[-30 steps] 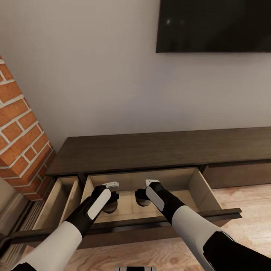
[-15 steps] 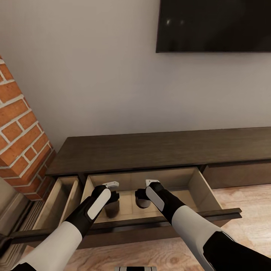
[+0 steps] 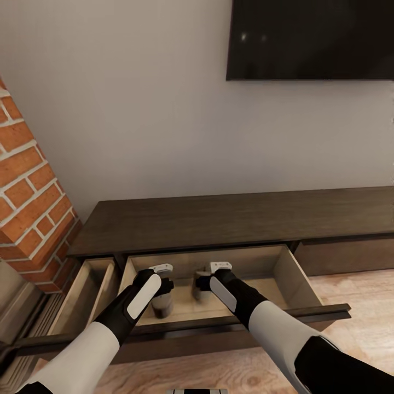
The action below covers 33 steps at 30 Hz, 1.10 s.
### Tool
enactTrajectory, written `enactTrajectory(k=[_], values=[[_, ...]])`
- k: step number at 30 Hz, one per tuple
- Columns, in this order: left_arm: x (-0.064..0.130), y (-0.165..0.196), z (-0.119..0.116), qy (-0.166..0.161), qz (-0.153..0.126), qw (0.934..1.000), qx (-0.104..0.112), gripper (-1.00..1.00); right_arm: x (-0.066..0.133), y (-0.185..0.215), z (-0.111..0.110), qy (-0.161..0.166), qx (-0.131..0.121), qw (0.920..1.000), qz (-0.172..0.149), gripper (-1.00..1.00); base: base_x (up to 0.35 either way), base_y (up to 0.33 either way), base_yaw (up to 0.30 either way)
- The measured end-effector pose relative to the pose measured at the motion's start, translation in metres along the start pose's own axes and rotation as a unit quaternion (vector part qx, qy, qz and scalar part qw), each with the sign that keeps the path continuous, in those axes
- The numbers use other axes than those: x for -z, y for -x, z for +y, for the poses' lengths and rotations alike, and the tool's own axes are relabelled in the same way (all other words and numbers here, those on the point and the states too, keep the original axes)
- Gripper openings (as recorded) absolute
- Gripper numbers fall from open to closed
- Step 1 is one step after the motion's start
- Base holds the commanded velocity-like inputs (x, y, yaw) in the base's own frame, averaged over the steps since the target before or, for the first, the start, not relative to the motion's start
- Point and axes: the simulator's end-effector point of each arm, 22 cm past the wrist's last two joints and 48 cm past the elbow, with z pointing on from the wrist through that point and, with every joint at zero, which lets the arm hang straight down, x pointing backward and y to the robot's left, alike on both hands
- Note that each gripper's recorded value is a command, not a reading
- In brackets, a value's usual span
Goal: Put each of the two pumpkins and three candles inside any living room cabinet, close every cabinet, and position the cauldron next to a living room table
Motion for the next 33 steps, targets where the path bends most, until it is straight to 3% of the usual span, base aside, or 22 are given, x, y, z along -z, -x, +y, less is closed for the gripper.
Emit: enactTrajectory(k=[16, 33], values=[[0.032, 0.021, -0.004, -0.013, -0.025, 0.9996, 0.006, 1.0, 0.031, 0.026, 0.002, -0.003, 0.006, 0.9996, -0.028, 1.0, -0.003, 0.0, 0.0], [0.068, 0.043, -0.006, -0.02, -0.055, 0.9982, 0.009, 1.0, 0.068, 0.055, 0.01, 0.003, 0.007, 0.998, -0.063, 1.0, -0.086, 0.013, 0.0]])
